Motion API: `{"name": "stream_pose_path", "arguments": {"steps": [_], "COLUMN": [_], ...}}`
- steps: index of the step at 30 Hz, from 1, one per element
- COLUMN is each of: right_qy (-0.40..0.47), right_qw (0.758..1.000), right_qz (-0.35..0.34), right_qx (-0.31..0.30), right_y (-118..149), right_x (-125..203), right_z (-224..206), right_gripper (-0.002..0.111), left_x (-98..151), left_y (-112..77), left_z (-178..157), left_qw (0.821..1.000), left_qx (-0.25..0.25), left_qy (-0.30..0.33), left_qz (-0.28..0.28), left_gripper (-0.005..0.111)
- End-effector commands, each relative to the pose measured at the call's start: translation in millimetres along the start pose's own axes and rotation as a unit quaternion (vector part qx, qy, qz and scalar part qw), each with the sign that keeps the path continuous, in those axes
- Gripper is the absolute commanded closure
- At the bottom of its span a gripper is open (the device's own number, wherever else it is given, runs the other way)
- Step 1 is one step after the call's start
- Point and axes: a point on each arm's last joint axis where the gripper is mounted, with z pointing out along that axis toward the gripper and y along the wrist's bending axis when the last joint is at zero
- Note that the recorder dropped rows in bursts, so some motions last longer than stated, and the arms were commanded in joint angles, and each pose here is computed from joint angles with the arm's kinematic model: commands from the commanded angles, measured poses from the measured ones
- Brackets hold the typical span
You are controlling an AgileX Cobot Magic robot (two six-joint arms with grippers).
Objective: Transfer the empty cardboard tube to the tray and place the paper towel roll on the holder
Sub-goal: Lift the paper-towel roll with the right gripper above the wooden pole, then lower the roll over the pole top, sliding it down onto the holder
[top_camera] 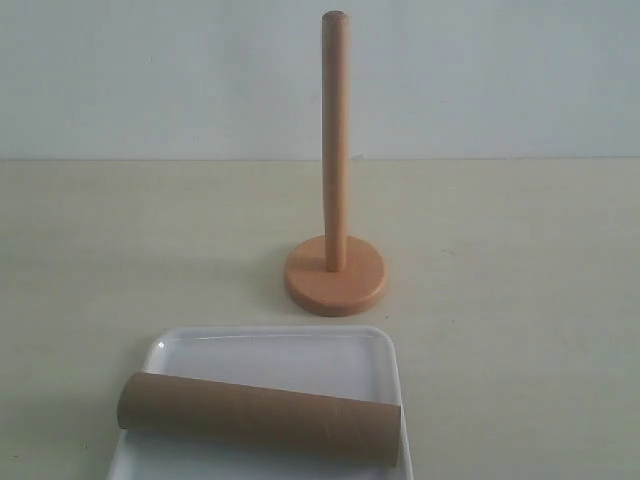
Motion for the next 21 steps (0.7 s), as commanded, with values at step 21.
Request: {"name": "stream_pose_path", "arguments": {"steps": [21], "right_qy": [0.106], "right_qw": [0.994], "right_qz": [-0.012], "right_qx": [-0.012], "right_y": [0.7], "right_x": [59.0], "right_z": [64.6], "right_gripper": [0.107], "left_x": [0.9], "left_y": [0.2], "left_z": [0.1], "left_qw": [1.000], "left_qx": [-0.001], "left_qy": [-0.001], "left_qz": [-0.003], "left_gripper": [0.102]}}
